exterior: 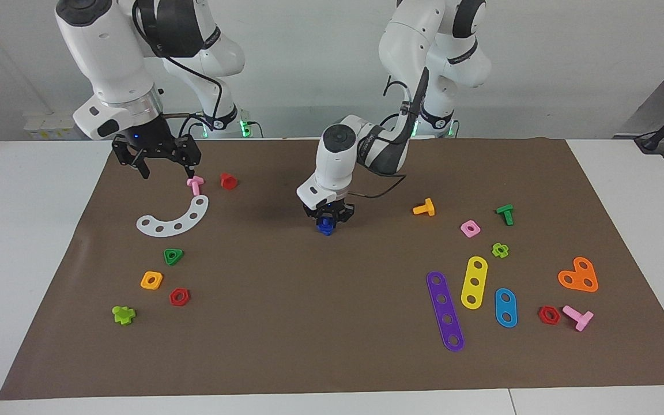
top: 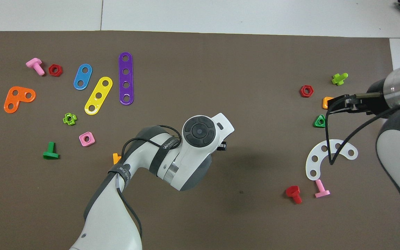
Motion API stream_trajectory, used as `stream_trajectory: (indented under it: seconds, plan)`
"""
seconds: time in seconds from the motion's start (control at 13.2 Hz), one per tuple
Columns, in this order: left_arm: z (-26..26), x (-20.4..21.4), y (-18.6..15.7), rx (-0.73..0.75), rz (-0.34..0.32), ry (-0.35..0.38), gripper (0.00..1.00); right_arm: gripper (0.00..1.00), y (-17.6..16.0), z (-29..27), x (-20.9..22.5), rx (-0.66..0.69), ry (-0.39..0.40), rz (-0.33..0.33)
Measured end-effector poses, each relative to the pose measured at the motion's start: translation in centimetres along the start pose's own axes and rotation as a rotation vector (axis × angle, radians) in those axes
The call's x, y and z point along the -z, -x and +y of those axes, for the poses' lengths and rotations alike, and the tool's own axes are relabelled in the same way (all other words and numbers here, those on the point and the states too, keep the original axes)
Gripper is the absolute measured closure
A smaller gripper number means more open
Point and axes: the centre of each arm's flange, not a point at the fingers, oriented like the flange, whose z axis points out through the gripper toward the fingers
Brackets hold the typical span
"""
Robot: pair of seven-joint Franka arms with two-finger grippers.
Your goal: Unscrew and place screws in storage area
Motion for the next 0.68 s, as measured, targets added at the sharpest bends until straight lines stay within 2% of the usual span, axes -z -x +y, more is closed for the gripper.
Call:
stream_trajectory:
  seconds: [0.15,0.45,0.68]
  plan:
    - [-0.2,1.5,-0.8,0.009,0.000,-0.001,0.54,0.00,0.0,0.0,0.0,0.000,0.000,0.000]
    - [-2.4,7.6,-4.4,0.078,-0.025,0.019,0.54,0.00,0.0,0.0,0.0,0.001,0.000,0.001]
    - [-12.3,10.6,-9.1,0.232,-0.014,0.024,0.54,0.03,0.1,-0.6,0.0,0.013,-0.001,0.002]
